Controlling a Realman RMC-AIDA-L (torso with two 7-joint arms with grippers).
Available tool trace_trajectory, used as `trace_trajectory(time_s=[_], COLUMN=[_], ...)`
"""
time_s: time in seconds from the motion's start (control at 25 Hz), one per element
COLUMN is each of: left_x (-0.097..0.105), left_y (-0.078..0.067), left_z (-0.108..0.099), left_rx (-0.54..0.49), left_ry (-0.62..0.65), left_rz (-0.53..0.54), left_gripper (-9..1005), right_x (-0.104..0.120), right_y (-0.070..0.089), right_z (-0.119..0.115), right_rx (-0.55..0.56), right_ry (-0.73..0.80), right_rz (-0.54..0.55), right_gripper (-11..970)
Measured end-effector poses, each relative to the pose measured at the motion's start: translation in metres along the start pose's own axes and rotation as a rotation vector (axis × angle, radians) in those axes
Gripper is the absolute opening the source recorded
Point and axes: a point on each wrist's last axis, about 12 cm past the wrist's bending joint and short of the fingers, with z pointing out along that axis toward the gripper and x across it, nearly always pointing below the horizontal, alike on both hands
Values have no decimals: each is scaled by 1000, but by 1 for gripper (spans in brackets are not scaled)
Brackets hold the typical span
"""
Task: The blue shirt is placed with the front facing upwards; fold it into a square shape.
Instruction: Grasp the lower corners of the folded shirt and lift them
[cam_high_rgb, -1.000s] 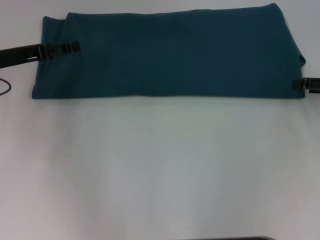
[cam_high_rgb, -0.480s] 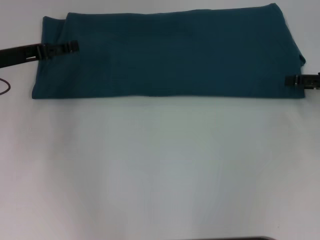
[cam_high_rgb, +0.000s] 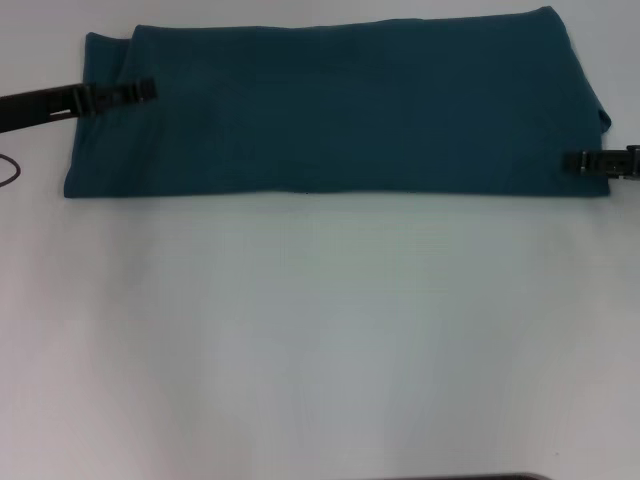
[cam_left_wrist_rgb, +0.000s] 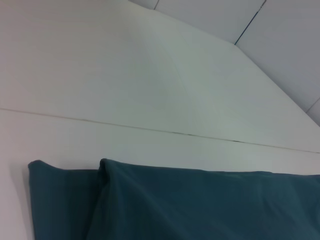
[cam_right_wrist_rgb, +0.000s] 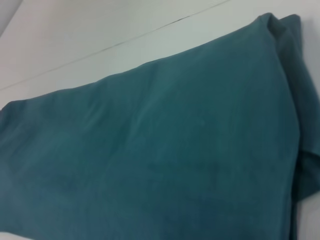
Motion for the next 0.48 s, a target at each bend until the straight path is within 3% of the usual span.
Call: trace_trajectory(time_s=[0.48], left_x=[0], left_y=[1], left_z=[-1], left_rx=[-2], left_ry=[0], left_rz=[0], left_gripper=[957], right_x=[0], right_y=[0], right_z=[0], right_rx=[-6], right_ry=[6], right_rz=[3], right_gripper=[731])
